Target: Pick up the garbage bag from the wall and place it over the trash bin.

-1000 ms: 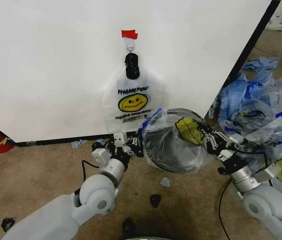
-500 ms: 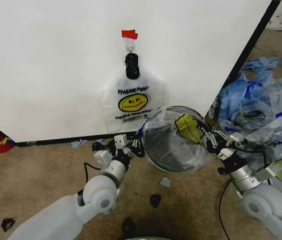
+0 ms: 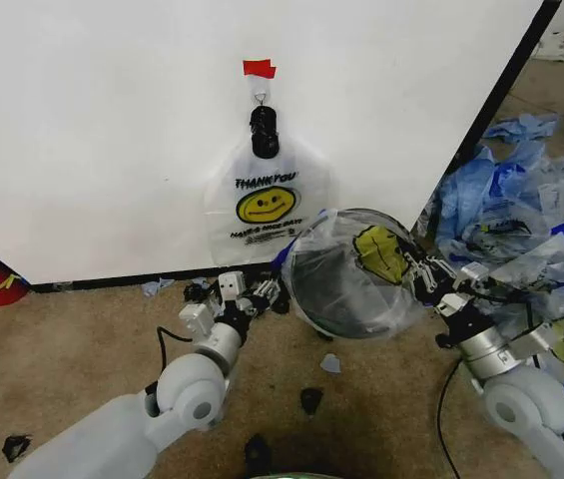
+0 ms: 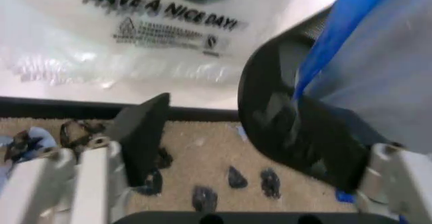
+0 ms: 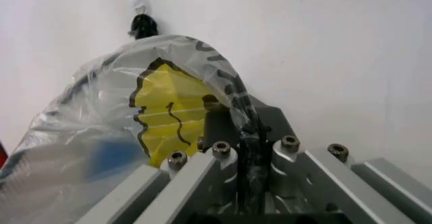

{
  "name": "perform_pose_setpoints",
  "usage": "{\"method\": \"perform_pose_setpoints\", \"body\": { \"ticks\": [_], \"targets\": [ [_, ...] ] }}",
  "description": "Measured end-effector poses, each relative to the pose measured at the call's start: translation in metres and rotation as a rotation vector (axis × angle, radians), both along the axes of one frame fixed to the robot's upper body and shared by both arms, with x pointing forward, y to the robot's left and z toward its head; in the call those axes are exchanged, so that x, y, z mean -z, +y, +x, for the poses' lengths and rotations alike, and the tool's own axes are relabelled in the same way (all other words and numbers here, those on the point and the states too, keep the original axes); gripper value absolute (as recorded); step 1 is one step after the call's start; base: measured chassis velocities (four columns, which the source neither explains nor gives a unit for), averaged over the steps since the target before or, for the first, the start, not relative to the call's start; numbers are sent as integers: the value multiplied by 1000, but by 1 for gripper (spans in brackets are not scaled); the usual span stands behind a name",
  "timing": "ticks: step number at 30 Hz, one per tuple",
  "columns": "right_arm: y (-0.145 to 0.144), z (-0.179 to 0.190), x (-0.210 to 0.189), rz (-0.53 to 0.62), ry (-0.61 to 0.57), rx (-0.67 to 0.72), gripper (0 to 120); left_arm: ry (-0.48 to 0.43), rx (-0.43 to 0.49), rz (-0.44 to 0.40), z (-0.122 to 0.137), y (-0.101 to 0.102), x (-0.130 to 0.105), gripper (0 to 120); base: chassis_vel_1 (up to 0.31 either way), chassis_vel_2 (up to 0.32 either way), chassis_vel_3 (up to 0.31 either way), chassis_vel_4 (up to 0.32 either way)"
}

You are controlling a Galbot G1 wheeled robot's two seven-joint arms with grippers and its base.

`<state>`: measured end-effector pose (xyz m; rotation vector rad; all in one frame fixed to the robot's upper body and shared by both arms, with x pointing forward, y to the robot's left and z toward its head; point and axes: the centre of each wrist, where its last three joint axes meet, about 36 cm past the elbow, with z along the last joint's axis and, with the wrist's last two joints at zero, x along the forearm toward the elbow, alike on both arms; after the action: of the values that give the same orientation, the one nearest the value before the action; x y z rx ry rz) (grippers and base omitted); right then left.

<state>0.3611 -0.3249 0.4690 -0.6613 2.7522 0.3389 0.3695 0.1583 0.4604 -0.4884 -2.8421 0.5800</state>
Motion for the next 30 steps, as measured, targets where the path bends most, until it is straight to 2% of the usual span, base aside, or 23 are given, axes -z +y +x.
{"method": "perform_pose_setpoints", "body": {
  "ticks": [1,4,7,11,17,22,24,25,28,30],
  "targets": [
    [0,0,0,0,0,0,0,0,0,0,0,0,0,79,0,0,0,0],
    [2,3,0,6,0,20,0,8,1,1,-1,-3,4,92,0,0,0,0],
    [2,5,1,-16,-3,43,0,9,-16,10,3,-1,6,100,0,0,0,0],
    [1,7,2,-41,-10,64,0,11,-41,28,7,3,8,100,0,0,0,0],
    [-3,12,6,-151,-50,138,0,11,-97,47,10,13,4,100,0,0,0,0],
    [-2,16,12,-289,-116,222,0,7,-81,13,-6,16,-28,100,0,0,0,0],
    [2,17,12,-338,-150,255,0,11,-39,-25,-18,13,-47,100,0,0,0,0],
    [2,17,12,-338,-150,255,0,11,-39,-25,-18,13,-47,100,0,0,0,0],
    [12,20,11,-393,-187,285,0,23,47,-93,-36,4,-74,100,0,0,0,0],
    [15,21,11,-411,-201,288,0,27,72,-107,-40,1,-78,100,0,0,0,0]
  ]
}}
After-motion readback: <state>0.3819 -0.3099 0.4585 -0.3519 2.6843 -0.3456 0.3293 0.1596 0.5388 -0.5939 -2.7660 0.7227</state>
